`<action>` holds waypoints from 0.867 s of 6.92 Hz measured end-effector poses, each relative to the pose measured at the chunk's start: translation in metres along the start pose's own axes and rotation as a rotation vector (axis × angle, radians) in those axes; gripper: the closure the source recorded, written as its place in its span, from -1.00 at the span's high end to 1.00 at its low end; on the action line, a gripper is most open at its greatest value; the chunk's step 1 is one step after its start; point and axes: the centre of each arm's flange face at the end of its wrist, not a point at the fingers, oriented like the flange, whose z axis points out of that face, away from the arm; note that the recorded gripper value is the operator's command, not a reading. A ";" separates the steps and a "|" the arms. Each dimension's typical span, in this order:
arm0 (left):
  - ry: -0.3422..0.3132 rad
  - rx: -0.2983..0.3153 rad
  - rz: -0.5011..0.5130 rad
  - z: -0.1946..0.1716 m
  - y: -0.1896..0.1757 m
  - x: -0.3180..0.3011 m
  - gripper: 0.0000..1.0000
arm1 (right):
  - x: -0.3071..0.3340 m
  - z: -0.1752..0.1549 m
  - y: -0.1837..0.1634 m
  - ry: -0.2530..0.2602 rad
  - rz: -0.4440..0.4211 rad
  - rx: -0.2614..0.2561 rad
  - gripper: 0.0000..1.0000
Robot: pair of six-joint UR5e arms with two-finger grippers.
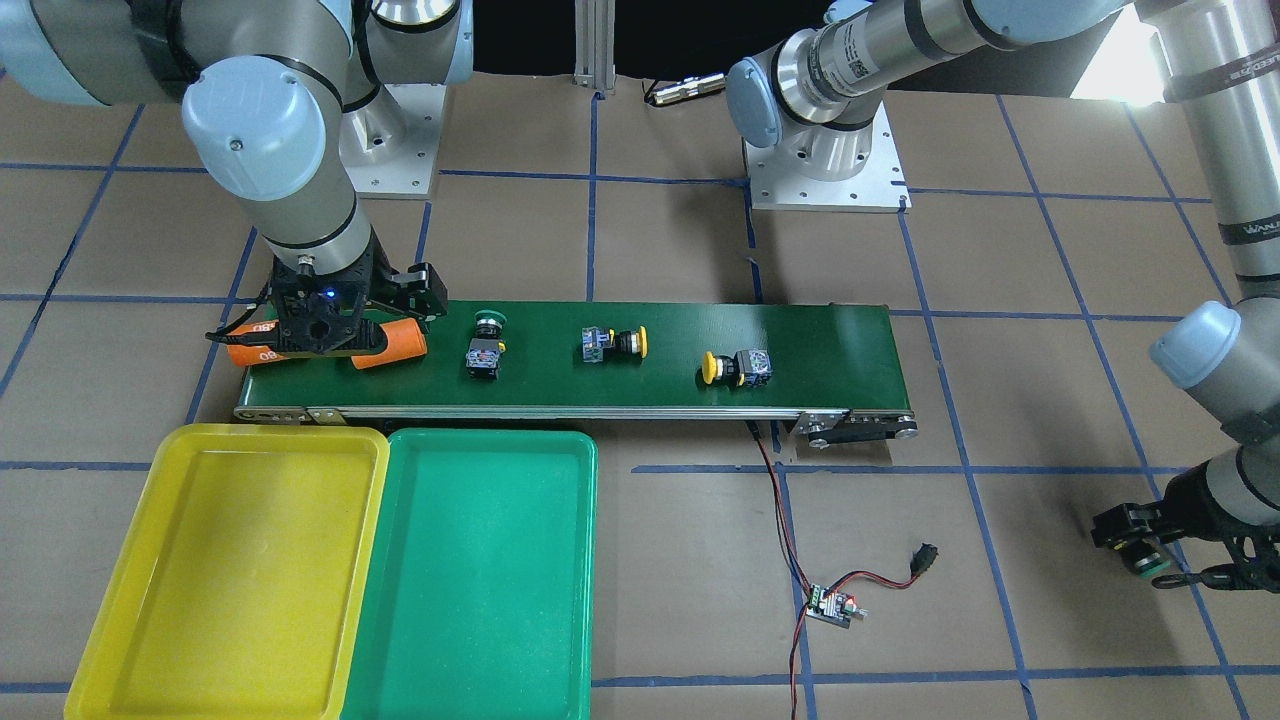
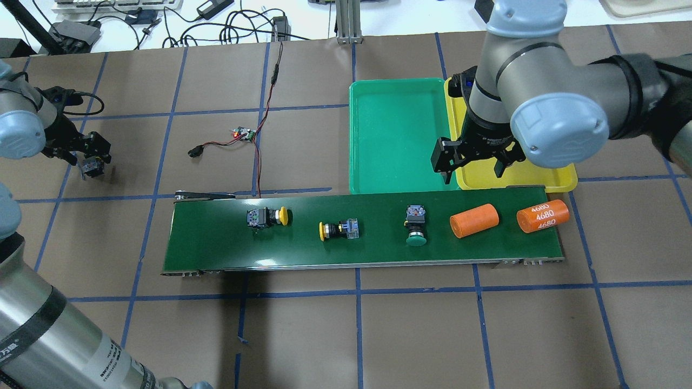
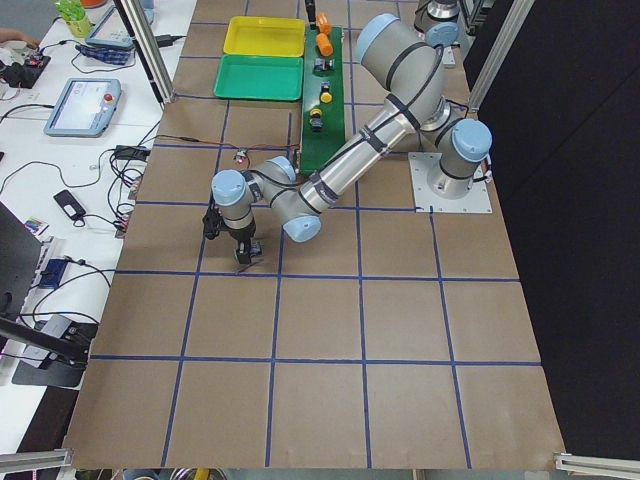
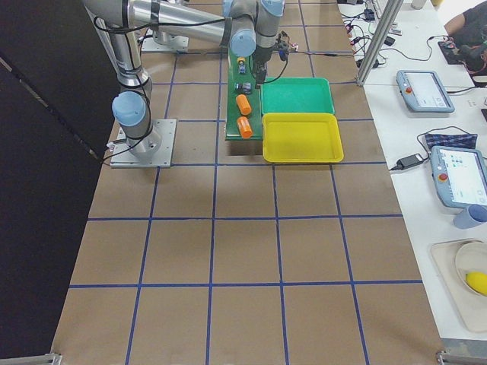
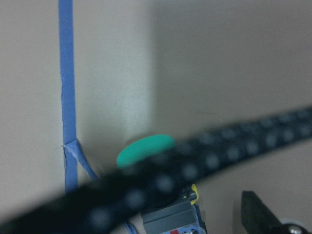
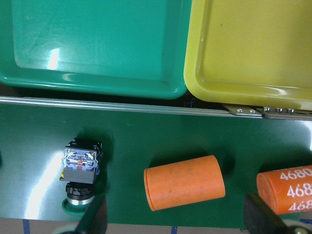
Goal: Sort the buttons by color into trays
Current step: 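Lower the green button onto the belt with left while right grasps a belt button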
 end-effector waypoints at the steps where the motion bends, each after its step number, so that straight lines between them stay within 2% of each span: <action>1: 0.002 -0.005 0.004 0.000 0.002 -0.002 -0.77 | 0.000 0.013 0.009 0.000 0.019 0.002 0.95; 3: 0.024 -0.040 0.003 -0.014 0.009 0.007 -0.77 | -0.001 0.028 0.022 -0.003 0.057 0.011 0.94; 4: 0.047 -0.063 0.018 -0.034 0.019 0.032 -0.77 | -0.002 0.032 0.028 -0.006 0.073 0.018 0.95; 6: 0.070 -0.059 0.062 -0.091 0.055 0.113 -0.77 | -0.005 0.039 0.038 -0.018 0.104 0.025 1.00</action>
